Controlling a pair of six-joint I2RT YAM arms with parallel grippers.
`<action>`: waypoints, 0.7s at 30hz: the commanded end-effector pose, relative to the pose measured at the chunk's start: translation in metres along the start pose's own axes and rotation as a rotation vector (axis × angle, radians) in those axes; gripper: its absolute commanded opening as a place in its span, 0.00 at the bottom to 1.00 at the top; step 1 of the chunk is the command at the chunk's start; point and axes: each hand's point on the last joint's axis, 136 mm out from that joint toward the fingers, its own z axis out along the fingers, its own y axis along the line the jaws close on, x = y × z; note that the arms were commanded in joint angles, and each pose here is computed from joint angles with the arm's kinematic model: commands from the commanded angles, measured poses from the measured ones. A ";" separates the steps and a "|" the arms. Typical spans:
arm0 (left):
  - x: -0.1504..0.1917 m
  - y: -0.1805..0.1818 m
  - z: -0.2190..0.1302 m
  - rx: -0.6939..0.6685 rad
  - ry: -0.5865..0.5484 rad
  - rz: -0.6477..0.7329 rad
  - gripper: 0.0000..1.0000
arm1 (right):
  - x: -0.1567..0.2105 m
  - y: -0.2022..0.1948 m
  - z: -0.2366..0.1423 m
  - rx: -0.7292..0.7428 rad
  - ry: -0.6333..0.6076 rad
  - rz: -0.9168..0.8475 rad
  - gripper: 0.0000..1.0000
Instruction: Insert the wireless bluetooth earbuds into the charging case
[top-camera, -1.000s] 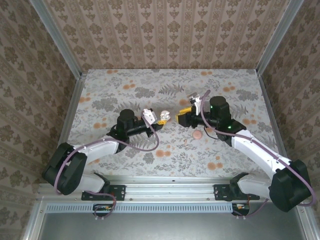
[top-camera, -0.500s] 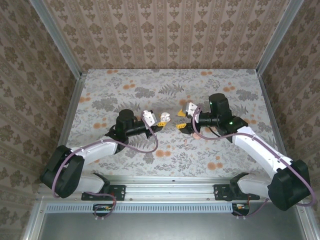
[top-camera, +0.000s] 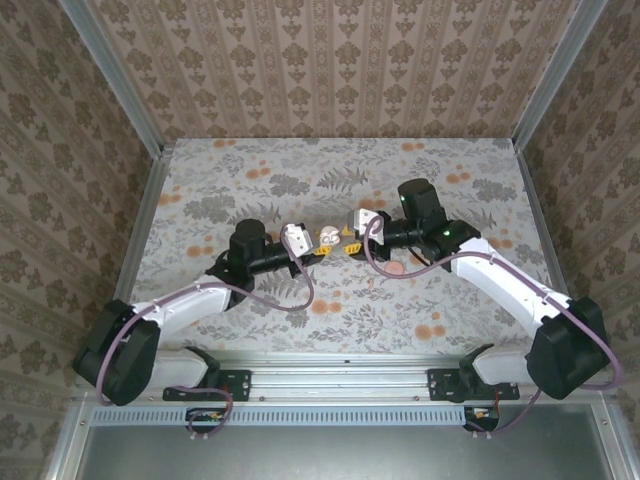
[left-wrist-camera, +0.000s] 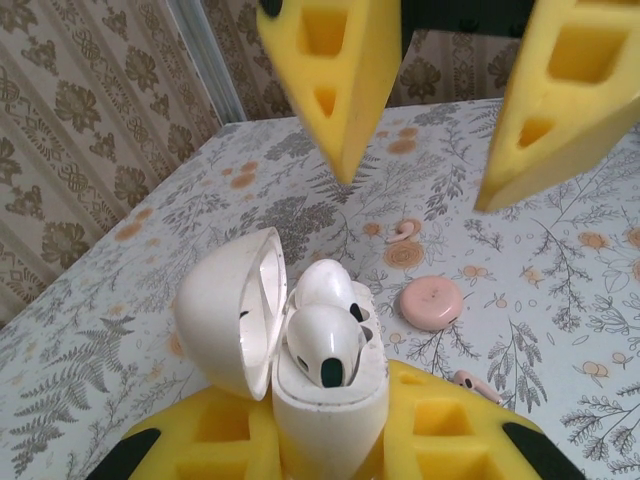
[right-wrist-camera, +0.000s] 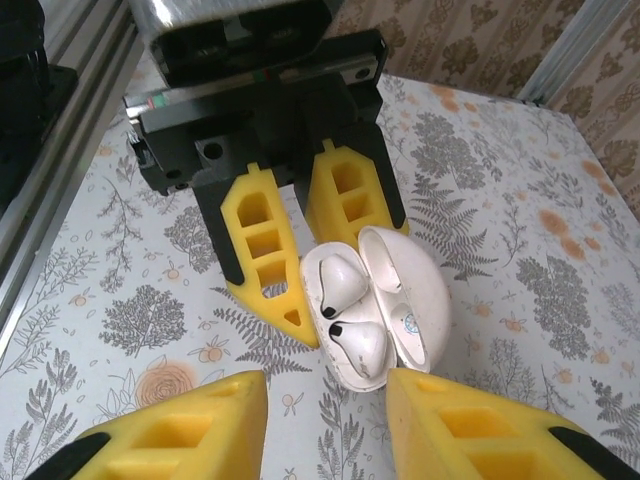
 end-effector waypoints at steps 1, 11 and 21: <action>-0.009 -0.004 -0.003 0.011 -0.015 0.049 0.07 | -0.006 -0.007 0.004 0.014 0.003 -0.056 0.36; -0.012 -0.007 -0.003 0.013 -0.016 0.063 0.07 | -0.009 -0.003 0.009 -0.008 -0.005 -0.084 0.29; -0.015 -0.008 -0.006 0.010 -0.016 0.074 0.07 | -0.003 0.015 0.012 -0.100 0.043 -0.130 0.23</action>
